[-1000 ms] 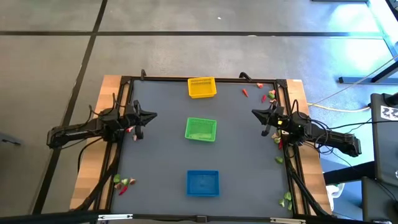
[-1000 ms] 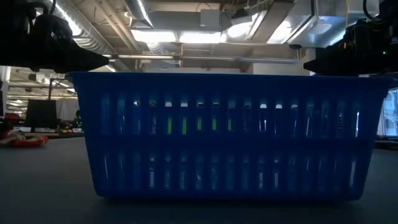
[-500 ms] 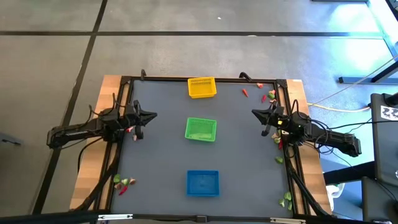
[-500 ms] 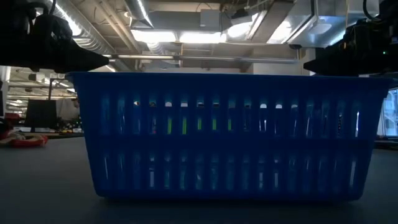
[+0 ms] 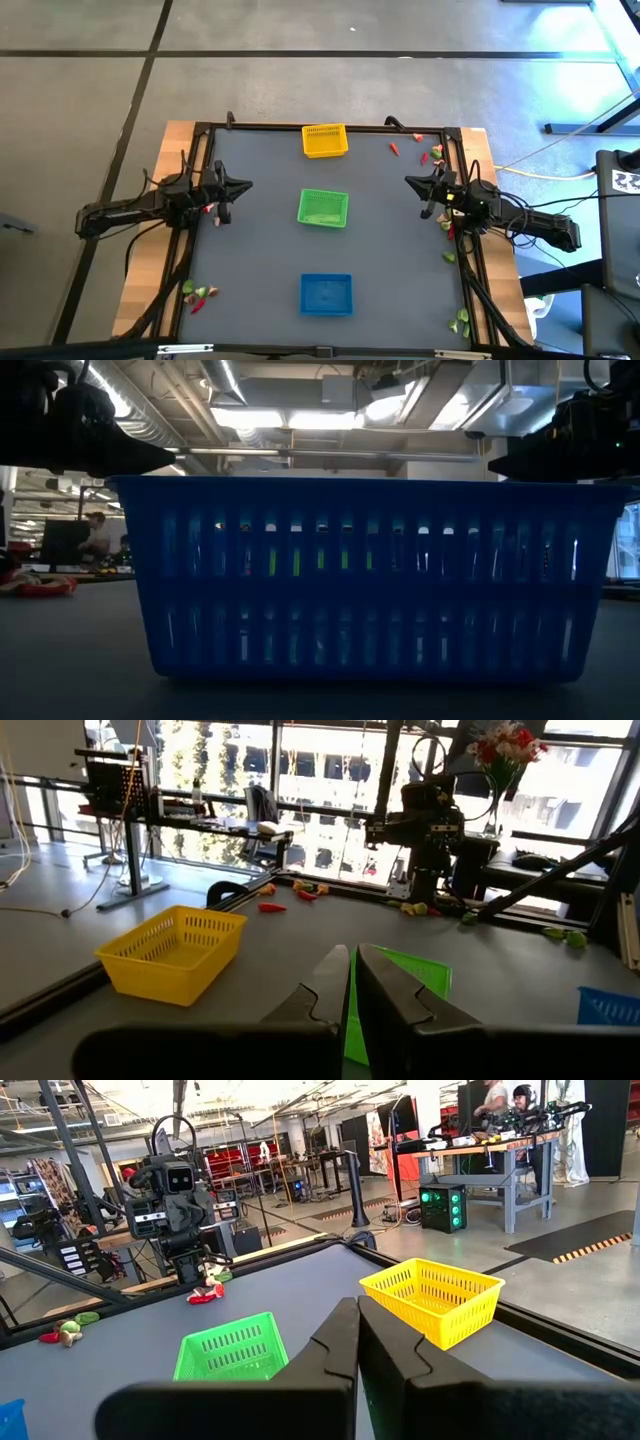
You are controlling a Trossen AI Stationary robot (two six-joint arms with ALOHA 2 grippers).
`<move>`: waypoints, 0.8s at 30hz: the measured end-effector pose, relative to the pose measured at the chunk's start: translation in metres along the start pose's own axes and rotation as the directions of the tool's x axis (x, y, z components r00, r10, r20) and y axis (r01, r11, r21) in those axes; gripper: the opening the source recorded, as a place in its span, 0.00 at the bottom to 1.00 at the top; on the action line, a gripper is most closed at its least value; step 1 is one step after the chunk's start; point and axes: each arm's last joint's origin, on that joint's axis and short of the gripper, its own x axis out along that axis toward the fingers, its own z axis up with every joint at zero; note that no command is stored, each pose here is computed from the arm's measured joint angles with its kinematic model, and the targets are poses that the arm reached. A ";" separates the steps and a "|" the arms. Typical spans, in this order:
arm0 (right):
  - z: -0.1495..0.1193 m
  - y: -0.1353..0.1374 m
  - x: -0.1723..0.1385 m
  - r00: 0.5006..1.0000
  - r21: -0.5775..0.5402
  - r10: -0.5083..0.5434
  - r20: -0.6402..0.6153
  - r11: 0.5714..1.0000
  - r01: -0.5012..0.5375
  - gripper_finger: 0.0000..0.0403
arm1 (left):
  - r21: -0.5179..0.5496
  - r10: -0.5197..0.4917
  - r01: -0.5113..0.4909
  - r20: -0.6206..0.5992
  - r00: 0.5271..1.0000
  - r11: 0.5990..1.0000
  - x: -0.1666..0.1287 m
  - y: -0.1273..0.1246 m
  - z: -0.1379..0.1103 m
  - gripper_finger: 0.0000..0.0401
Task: Sort produce into baskets
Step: Put the orange chili pepper into the yellow bin
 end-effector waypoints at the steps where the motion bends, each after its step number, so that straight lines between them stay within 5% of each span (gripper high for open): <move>1: 0.000 0.000 0.000 1.000 0.000 0.000 0.000 1.000 0.000 0.02 | -0.010 0.000 0.000 0.000 1.000 1.000 0.000 0.000 0.000 0.05; 14: 0.001 -0.002 0.000 0.998 0.003 -0.067 0.018 0.998 0.067 0.02 | 0.114 0.001 -0.002 0.000 1.000 0.994 0.000 0.000 0.000 0.05; 24: 0.012 -0.002 -0.001 0.986 -0.073 -0.099 0.132 0.991 0.109 0.02 | -0.052 0.007 -0.005 0.054 0.999 0.999 0.000 0.000 0.005 0.05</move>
